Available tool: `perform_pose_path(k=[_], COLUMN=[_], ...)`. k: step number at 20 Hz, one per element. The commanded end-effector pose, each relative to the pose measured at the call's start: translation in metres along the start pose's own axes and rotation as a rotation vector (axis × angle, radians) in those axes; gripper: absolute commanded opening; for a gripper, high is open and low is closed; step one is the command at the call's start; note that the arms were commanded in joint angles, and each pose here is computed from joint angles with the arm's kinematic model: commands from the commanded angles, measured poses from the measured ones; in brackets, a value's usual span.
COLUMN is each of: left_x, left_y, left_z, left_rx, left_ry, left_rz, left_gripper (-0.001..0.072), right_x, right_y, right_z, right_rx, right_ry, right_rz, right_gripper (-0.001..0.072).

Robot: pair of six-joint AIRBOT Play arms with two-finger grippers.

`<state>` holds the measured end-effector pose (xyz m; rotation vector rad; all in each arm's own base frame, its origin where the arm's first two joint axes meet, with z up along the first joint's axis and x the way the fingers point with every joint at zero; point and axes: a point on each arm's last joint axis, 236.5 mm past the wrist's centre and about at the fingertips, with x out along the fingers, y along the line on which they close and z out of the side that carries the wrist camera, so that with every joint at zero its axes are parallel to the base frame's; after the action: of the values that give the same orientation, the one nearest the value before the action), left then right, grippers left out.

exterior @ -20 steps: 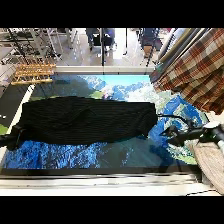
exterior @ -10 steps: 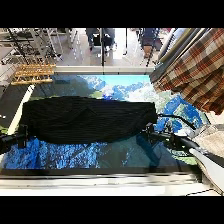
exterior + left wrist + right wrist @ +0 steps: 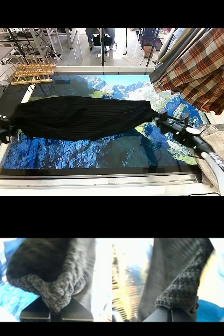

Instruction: Fold the clothes and pants, and hang the long-sleeved shirts on hangers.

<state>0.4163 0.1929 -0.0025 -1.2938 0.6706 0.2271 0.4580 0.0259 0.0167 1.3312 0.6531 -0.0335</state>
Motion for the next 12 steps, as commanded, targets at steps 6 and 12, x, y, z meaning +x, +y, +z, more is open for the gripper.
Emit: perform_pose_path(k=[6,12], left_x=[-0.079,-0.138], left_y=[-0.058,0.101], left_z=[0.001,-0.013], left_rx=[0.406,0.574], left_ry=[0.191,0.491], left_rz=[0.078,0.619], left_gripper=[0.0020,0.0020], right_x=[-0.086,-0.151], right_y=[-0.010,-0.155], right_z=[0.007,-0.081], right_rx=[-0.662,-0.711], right_ry=[0.347,0.784], right_rz=[-0.314,-0.562], right_gripper=[0.0045,0.0045])
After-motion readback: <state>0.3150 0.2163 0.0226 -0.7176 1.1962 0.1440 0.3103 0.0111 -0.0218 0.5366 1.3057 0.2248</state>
